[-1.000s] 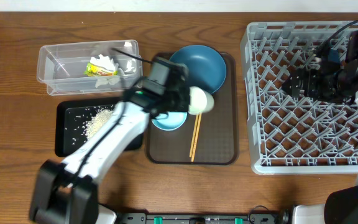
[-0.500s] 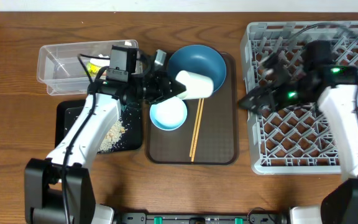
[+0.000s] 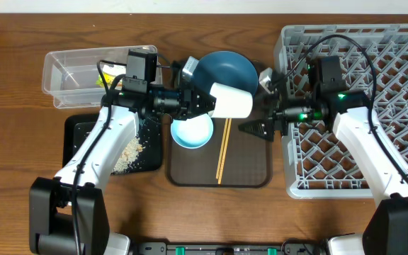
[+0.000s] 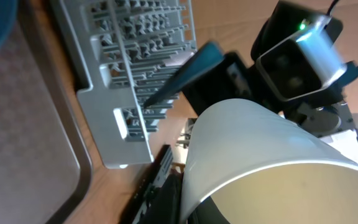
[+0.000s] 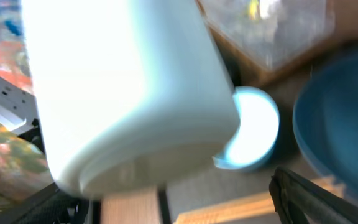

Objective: Sort waste into correct bins and load items into the dishwasher rack
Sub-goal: 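Pass the white cup from the left gripper to the right gripper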

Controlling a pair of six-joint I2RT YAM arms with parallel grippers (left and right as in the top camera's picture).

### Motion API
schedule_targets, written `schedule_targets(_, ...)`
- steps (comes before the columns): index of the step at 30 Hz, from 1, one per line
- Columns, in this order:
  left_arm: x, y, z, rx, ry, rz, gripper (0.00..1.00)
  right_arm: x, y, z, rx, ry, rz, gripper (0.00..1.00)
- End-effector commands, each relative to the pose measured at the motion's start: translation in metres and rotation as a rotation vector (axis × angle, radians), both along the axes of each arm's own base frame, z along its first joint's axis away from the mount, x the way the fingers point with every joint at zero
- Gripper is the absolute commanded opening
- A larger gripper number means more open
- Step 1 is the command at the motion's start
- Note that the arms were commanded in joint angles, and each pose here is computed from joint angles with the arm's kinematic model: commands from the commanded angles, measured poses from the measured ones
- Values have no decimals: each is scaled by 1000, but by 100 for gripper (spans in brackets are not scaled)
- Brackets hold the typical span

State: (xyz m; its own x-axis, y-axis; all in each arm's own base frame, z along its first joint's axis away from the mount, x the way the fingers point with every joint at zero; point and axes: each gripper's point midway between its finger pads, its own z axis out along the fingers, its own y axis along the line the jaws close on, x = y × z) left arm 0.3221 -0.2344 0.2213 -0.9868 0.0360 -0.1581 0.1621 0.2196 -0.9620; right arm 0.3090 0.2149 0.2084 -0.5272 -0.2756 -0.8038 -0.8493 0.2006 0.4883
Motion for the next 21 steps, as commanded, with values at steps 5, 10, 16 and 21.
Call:
schedule_targets(5, -3, -1, 7, -40, 5, -34, 7, -17, 21, 37, 204, -117, 162, 91)
schedule_targets(10, -3, -1, 7, -40, 5, -34, 7, -24, 27, 51, 272, -163, 225, 86)
schedule_targets(16, -3, -1, 7, -40, 5, -34, 8, -23, 28, 54, 283, -198, 235, 71)
schedule_targets(21, -3, -1, 7, -40, 6, -34, 8, -22, 28, 55, 284, -212, 235, 59)
